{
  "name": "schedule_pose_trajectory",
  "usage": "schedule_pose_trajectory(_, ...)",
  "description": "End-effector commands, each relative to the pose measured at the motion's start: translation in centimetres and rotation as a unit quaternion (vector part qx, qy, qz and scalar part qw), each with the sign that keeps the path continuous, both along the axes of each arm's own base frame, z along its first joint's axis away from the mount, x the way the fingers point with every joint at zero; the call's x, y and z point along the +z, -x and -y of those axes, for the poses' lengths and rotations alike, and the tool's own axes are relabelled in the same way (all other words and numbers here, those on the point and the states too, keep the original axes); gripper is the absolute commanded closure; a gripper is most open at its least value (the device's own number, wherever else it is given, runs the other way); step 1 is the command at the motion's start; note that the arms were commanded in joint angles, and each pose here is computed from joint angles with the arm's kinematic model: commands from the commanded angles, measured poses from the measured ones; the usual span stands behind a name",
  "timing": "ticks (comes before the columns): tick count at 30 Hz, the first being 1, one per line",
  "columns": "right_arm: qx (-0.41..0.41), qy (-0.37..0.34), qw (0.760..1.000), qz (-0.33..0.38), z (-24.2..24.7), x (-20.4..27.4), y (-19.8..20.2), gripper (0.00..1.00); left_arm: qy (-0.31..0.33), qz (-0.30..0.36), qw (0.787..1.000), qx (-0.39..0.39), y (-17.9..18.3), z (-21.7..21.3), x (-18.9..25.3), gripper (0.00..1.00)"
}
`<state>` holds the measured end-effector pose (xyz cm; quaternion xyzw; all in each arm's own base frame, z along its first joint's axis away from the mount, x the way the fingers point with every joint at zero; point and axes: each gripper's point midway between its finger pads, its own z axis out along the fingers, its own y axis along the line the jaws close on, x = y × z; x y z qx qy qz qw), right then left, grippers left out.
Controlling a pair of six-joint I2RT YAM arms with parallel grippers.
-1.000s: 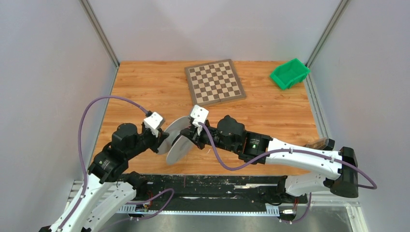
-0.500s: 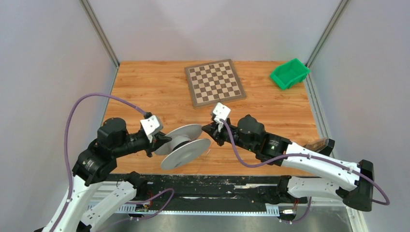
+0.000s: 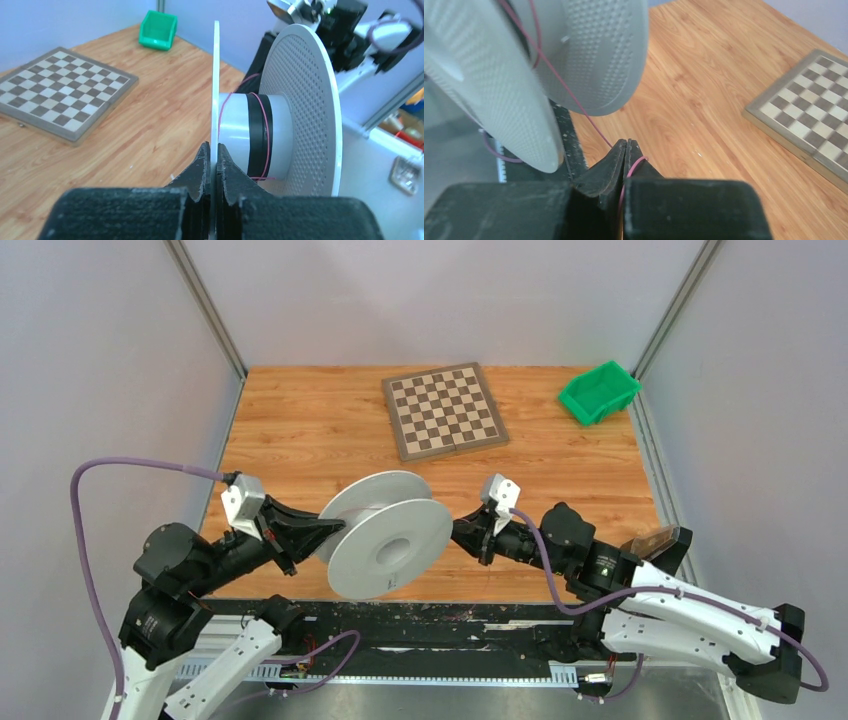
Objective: Wrap the cables
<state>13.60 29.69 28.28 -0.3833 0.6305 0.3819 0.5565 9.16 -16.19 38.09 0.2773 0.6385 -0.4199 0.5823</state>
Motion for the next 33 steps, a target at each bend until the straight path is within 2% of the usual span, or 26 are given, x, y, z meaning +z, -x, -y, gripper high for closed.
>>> schedule_pose_trajectory(1,0.069,-0.072,0.995,-0.001,-0.7,1.6,2.6,0.99,0.132,-0.014,0.991,0.021,-0.3,-0.1,5.1,1.0)
schedule_pose_trajectory(4,0.105,-0.094,0.99,-0.018,-1.5,0.0,3.8,1.0,0.18,-0.006,0.983,0.027,-0.1,-0.7,6.2,1.0)
schedule_pose_trajectory(10,0.153,-0.128,0.979,-0.036,-2.7,-1.5,5.3,0.97,0.236,-0.045,0.97,0.048,-1.0,-1.0,6.2,1.0)
schedule_pose_trajectory(18,0.178,-0.128,0.974,-0.058,-4.2,-4.6,5.7,0.94,0.254,-0.062,0.964,0.058,-1.9,-1.0,6.4,1.0)
schedule_pose_trajectory(33,0.202,-0.1,0.968,-0.111,-6.3,-10.1,7.5,0.91,0.299,-0.084,0.938,0.158,-5.0,-3.3,6.1,1.0)
